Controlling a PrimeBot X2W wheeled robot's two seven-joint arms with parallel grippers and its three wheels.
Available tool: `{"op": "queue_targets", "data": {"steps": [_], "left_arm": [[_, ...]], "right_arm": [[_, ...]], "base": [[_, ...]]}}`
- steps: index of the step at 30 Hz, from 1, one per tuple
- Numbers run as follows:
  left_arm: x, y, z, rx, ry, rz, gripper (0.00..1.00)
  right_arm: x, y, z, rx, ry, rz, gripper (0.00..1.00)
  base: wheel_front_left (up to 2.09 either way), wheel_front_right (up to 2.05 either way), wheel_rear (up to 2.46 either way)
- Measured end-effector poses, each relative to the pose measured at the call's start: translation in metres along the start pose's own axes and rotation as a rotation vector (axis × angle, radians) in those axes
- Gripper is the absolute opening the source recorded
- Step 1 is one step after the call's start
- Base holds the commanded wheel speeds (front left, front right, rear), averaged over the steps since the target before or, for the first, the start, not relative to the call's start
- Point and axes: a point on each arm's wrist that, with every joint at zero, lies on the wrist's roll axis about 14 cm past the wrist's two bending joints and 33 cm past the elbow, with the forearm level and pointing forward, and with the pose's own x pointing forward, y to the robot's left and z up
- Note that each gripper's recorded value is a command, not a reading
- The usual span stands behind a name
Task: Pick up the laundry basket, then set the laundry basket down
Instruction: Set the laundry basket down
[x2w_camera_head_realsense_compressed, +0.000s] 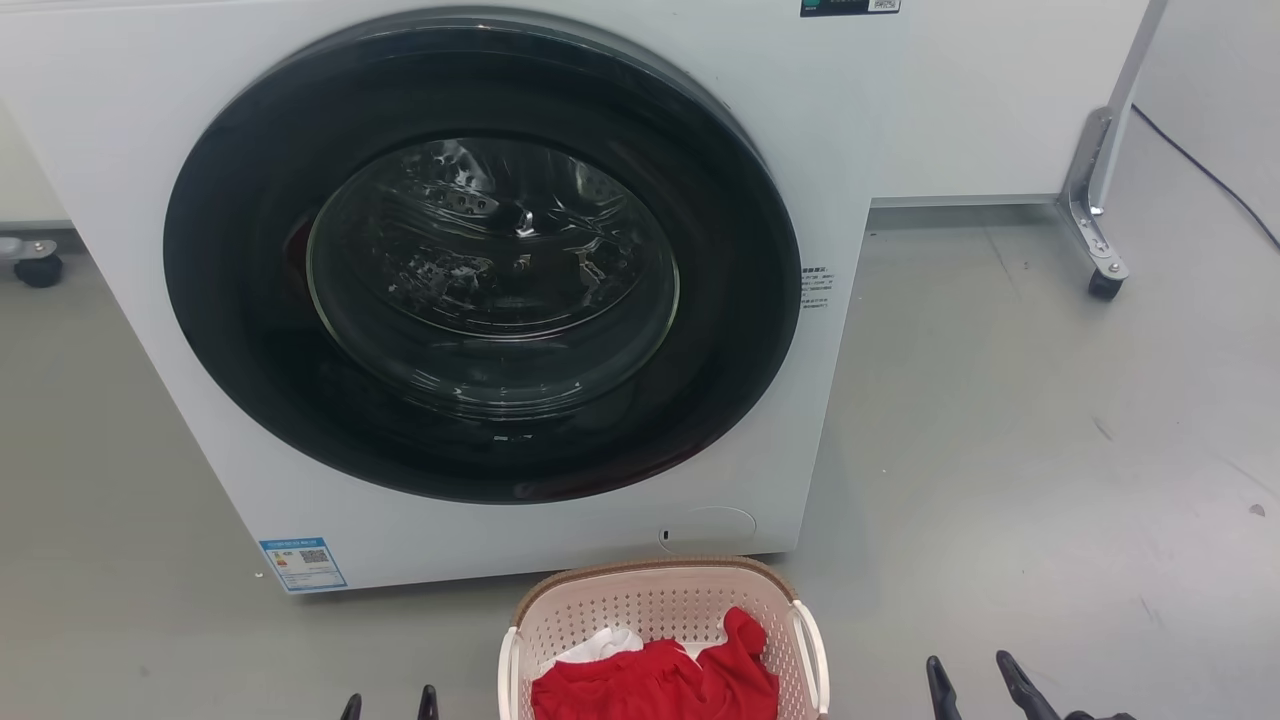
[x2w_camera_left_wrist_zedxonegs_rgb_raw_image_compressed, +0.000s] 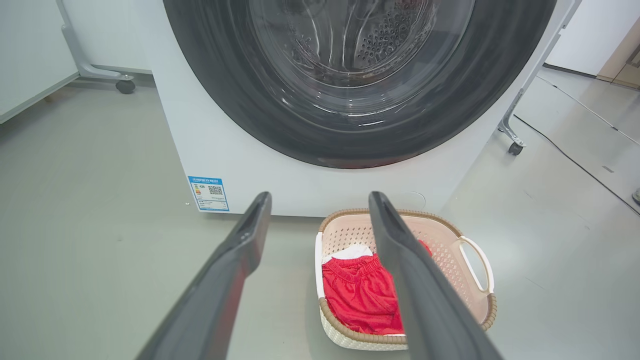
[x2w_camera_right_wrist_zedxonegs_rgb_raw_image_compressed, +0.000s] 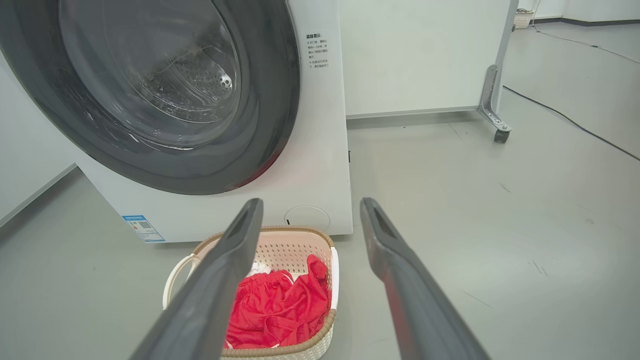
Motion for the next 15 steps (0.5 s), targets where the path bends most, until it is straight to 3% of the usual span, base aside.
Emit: {"op": "queue_targets", "data": {"steps": [15], "left_arm": [[-0.006,-0.005,0.038,0.036,-0.138,-0.008,1.00]], "right_arm": [[-0.012,-0.009,0.019,-0.006,-0.079,-0.055,1.00]], "base": [[0.00,0.00,0.00]]}}
